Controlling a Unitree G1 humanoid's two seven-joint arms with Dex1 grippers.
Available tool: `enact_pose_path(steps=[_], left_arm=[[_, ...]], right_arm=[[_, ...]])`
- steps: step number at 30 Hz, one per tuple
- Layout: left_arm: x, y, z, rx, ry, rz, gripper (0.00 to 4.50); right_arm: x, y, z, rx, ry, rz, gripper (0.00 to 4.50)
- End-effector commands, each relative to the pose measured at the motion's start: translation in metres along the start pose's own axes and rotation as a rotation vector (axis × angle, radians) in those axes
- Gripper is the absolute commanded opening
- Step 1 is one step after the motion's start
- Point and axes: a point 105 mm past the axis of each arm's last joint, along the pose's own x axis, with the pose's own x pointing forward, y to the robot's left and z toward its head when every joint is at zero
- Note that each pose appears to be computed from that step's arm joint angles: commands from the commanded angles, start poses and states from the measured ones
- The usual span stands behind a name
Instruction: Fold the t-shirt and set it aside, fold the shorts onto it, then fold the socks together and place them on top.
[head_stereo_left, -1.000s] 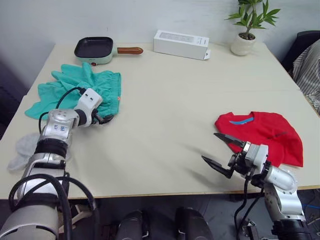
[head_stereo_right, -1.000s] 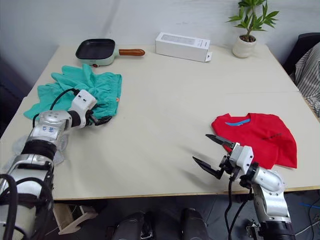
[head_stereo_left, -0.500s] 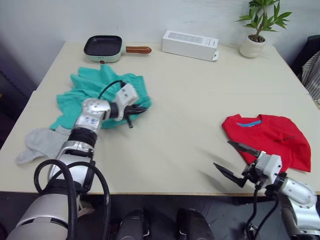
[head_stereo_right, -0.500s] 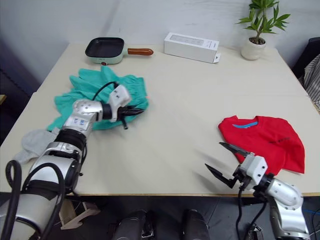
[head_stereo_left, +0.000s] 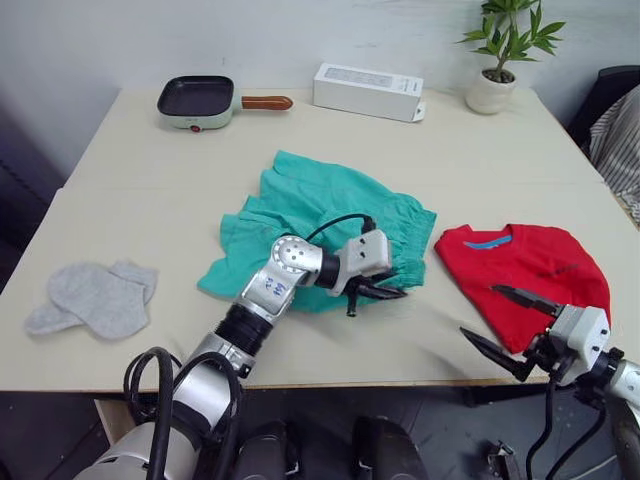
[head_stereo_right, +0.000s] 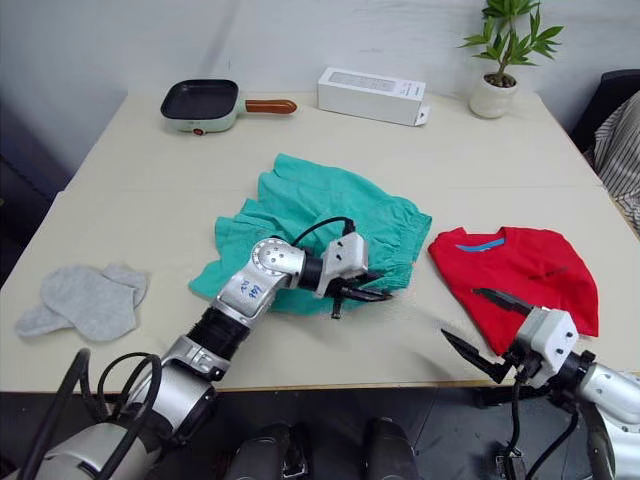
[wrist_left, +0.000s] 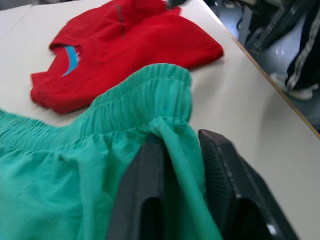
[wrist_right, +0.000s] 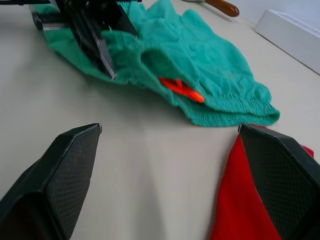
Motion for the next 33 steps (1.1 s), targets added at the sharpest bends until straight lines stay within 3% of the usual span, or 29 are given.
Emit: enact_pose_path(steps=[1, 4, 7, 12, 16, 19, 23, 27, 33], left_arm=[[-0.022, -0.002, 0.016, 0.081, -0.045, -0.003, 2.58], [-0.043, -0.007, 0.024, 0.030, -0.105, -0.029, 3.55], [-0.069, -0.017, 0.020, -0.016, -0.113, -0.080, 4.40], [-0.133, -0.016, -0.011, 0.026, 0.056, 0.056, 4.40], [-0.193, -0.030, -0.047, 0.046, 0.265, 0.179, 4.40], [-0.229, -0.049, -0.071, -0.043, 0.402, 0.242, 4.40], [-0.256, -0.060, -0.094, -0.022, 0.521, 0.325, 4.40], [-0.258, -0.048, -0.102, 0.055, 0.541, 0.404, 4.47], [-0.252, -0.034, -0.123, 0.100, 0.599, 0.416, 4.47]], right_arm=[[0.013, 0.000, 0.023, -0.036, -0.042, 0.036, 4.50], [0.027, 0.004, 0.032, -0.009, -0.061, 0.072, 4.50], [0.043, 0.026, 0.034, -0.035, -0.036, 0.217, 4.50], [0.071, 0.050, 0.029, -0.097, 0.011, 0.339, 4.50], [0.089, 0.047, 0.011, -0.195, 0.081, 0.343, 4.50], [0.094, 0.045, -0.010, -0.362, 0.166, 0.415, 4.50], [0.106, 0.029, -0.017, -0.422, 0.170, 0.384, 4.50], [0.116, 0.020, -0.016, -0.469, 0.146, 0.352, 3.56], [0.129, 0.008, -0.013, -0.513, 0.128, 0.301, 1.41]])
